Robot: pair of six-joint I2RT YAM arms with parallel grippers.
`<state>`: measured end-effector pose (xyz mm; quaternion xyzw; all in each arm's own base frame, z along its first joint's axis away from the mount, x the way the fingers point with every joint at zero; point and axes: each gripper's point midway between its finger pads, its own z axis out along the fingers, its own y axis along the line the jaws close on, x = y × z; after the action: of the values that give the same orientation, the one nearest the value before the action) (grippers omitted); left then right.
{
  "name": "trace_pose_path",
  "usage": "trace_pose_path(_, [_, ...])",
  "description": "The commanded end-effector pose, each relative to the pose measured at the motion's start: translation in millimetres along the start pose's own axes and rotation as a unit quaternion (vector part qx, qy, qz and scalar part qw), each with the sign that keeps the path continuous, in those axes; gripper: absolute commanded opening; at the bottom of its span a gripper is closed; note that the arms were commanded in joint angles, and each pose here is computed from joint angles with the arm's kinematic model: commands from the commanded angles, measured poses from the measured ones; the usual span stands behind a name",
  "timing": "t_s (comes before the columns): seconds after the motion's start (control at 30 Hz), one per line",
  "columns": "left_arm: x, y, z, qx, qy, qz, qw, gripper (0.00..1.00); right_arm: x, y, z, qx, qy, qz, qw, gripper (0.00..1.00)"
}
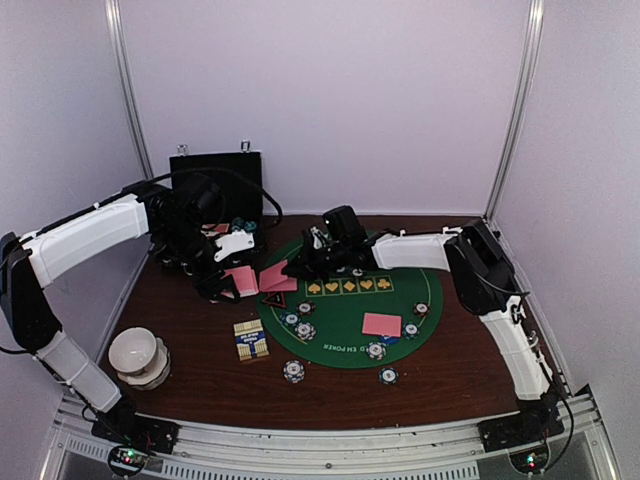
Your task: Distribute texas hold em gaming equipment
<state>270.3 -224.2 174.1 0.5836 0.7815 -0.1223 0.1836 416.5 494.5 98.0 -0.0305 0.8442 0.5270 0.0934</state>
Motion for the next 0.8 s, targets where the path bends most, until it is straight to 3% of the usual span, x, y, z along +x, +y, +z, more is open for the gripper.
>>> trace_pose_path(0.0, [-6,-1,-10,-0.006,-0.020,0.010,1.000,0.00,-4,-15,3,0.040,-0.011,-0.009,0.999,0.08])
trace_pose_path(0.2, [-6,-2,-11,-0.003,-0.021,0.009,1.000,0.00,0,-20,-6,0.077,-0.003,-0.024,0.997,0.24])
trace_pose_path(0.37, [-7,-2,-12,-0.003,-0.023,0.009,1.000,0.00,-6,2,-25,0.087,-0.015,-0.060,0.994,0.39])
trace_pose_path(0.57, [-7,-2,-12,-0.003,-0.023,0.010,1.000,0.00,-6,24,-47,0.093,-0.022,-0.095,0.991,0.49])
trace_pose_path(0.77, [-8,-2,-12,-0.003,-0.023,0.010,1.000,0.00,4,34,-66,0.096,-0.018,-0.110,0.989,0.51])
